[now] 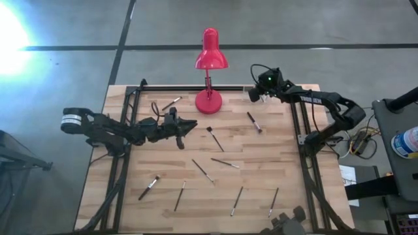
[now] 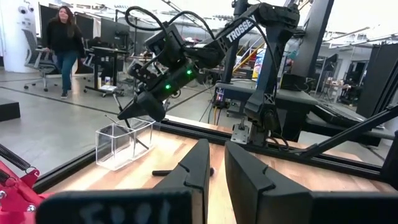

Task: Sort items
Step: Put the black eyeshadow brush into the transparent organizer

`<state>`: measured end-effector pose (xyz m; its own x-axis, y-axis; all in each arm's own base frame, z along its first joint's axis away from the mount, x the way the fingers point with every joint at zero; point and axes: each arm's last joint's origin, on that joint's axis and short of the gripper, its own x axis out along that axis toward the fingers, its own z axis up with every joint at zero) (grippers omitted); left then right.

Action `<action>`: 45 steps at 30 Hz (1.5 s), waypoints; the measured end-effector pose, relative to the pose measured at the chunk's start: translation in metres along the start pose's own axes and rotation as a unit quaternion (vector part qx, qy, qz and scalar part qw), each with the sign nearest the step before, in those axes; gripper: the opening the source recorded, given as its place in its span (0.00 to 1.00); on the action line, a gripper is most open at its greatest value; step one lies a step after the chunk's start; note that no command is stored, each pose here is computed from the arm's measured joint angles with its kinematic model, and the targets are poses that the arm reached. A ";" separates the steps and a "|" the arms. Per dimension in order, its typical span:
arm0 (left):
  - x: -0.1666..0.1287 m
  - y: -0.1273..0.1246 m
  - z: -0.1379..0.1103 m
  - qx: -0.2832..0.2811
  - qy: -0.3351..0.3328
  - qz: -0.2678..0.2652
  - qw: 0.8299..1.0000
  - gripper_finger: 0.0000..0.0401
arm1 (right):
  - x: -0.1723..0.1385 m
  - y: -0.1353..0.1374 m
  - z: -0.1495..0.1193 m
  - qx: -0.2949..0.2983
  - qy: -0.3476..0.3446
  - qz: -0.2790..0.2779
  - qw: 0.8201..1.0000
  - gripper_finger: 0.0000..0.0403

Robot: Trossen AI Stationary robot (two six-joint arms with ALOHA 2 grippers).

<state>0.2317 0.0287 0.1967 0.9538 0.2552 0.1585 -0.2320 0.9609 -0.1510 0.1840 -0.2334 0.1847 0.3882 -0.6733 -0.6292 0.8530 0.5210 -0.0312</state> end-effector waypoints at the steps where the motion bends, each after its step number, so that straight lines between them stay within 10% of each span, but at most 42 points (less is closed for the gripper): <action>1: 0.000 0.000 0.000 -0.001 0.000 0.000 1.000 0.10 | 0.001 0.000 -0.001 0.003 0.002 0.000 1.000 0.03; 29: 0.000 0.000 -0.001 -0.004 0.006 0.001 1.000 0.10 | -0.012 -0.001 -0.003 -0.003 0.037 -0.001 0.999 0.20; 45: 0.000 0.000 -0.003 -0.003 0.014 0.002 1.000 0.10 | -0.090 0.039 -0.055 -0.054 -0.191 0.144 0.969 0.02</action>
<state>0.2324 0.0288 0.1943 0.9581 0.2552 0.1302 -0.2342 0.9594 -0.1575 0.1632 -0.1233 0.1974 0.7232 -0.6266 -0.2906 0.6569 0.7539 0.0092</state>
